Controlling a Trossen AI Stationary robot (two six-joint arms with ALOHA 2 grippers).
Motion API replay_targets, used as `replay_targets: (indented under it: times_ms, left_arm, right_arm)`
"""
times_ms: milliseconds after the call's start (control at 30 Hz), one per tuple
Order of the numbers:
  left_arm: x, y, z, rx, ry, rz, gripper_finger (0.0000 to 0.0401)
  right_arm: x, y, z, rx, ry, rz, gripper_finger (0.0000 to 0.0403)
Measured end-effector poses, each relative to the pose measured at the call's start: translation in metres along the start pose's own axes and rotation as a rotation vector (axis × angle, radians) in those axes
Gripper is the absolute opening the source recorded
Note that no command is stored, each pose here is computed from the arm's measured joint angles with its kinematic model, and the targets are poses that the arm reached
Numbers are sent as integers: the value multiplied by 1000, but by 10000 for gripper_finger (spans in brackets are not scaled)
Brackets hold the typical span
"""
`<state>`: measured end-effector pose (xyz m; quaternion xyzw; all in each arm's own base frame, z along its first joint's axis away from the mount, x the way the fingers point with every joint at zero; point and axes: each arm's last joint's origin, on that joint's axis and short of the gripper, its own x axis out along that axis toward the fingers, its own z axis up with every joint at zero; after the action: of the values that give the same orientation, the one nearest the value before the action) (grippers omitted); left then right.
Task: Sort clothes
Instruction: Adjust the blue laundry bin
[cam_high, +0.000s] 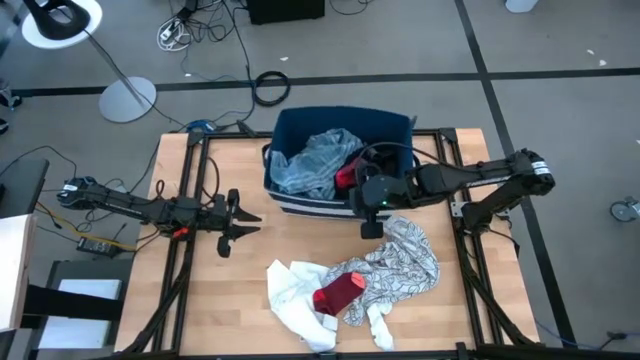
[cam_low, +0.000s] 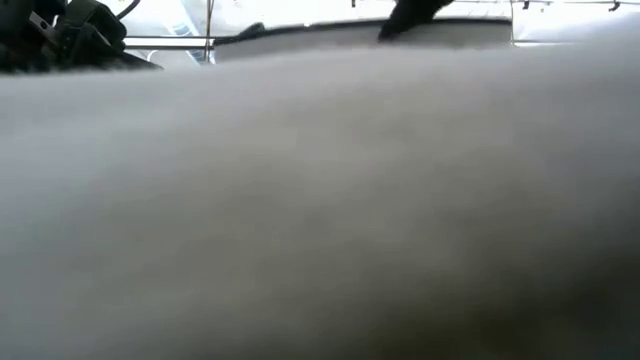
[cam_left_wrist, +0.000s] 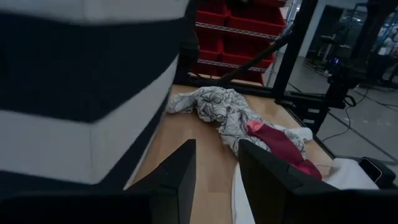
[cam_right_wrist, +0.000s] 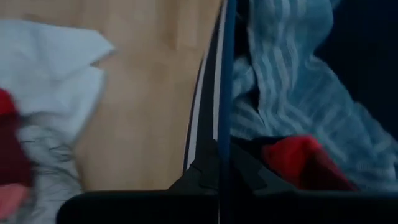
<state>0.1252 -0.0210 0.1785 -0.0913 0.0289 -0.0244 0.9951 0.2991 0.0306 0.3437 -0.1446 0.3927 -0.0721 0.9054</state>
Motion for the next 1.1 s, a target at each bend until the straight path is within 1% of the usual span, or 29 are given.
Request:
replay_targets:
  times_ms: [67, 200, 367, 600, 733, 800, 900, 967, 1100]
  left_arm:
    - [0, 0, 0, 0, 0, 0, 125]
    - [0, 0, 0, 0, 0, 0, 125]
    - [0, 0, 0, 1, 4, 1, 125]
    - [0, 0, -2, 2, 15, 3, 125]
    - [0, 0, -2, 2, 15, 3, 125]
    - [0, 0, -2, 2, 15, 3, 125]
    - [0, 0, -2, 2, 16, 4, 125]
    - [0, 0, -2, 3, 22, 5, 125]
    - [0, 1, -3, 3, 23, 5, 125]
  right_arm:
    - [8, -5, -4, 8, 30, -27, 2]
    - [22, -16, -10, 44, 41, -81, 7]
    - [21, -22, -9, 104, 14, -109, 52]
    - [0, -20, -6, 114, -63, -89, 122]
    - [-22, -23, -3, 131, -131, -86, 157]
    - [-34, -26, -3, 195, -164, -94, 168]
    - [-55, -30, -9, 334, -189, -79, 175]
    - [-69, -29, -17, 394, -174, -50, 175]
    - [-91, -23, -33, 476, -122, -4, 167]
